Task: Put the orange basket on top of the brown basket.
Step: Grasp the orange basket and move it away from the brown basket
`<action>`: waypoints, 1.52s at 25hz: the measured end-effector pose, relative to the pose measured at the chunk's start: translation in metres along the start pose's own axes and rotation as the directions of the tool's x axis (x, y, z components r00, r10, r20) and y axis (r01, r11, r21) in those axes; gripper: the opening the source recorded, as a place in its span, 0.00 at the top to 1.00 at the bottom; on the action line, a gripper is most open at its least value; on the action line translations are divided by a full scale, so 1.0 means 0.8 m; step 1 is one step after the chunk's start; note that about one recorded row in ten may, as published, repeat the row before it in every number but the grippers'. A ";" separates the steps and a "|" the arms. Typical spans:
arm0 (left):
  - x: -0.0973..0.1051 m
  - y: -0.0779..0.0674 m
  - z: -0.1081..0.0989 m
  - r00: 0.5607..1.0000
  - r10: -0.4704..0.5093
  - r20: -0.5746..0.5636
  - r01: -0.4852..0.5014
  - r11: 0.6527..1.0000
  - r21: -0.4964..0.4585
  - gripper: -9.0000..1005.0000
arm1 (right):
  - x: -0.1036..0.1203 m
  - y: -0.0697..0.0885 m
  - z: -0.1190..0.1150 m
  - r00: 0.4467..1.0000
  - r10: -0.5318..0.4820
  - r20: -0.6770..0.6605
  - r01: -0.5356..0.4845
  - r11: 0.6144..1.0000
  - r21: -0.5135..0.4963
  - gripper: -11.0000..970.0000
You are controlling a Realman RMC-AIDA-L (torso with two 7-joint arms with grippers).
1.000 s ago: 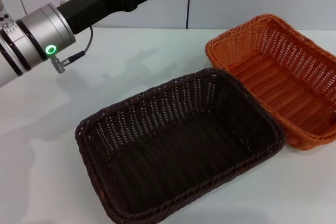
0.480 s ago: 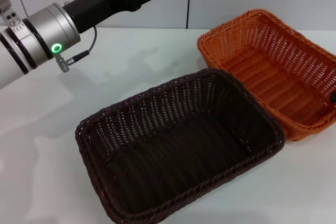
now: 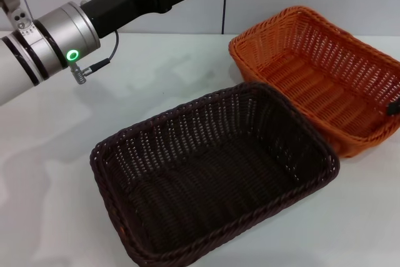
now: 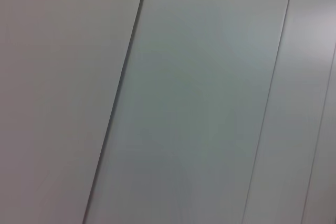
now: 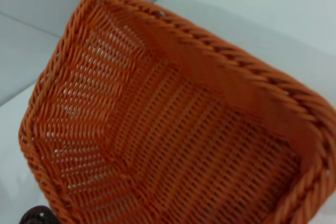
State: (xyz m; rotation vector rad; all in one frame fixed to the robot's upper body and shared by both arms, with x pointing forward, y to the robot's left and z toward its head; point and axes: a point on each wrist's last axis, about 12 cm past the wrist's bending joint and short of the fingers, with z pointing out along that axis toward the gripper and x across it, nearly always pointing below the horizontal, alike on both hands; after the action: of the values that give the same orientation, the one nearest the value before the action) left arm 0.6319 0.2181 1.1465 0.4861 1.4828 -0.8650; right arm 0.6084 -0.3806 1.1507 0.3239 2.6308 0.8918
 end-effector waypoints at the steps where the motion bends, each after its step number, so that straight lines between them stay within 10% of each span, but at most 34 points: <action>1: 0.000 0.000 0.000 1.000 0.000 0.000 0.000 1.000 0.000 0.14 | 0.000 0.000 0.000 1.000 0.000 0.000 0.000 1.000 0.000 0.48; 38: 0.004 -0.002 0.001 1.000 -0.001 -0.006 0.001 1.000 0.004 0.14 | 0.000 -0.042 -0.012 0.991 0.015 0.133 -0.028 0.995 0.092 0.76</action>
State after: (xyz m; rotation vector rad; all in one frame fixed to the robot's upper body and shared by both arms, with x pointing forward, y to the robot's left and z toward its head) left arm 0.6308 0.2163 1.1434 0.4911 1.4870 -0.8677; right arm 0.6009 -0.4116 1.1367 0.4210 2.5553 0.7291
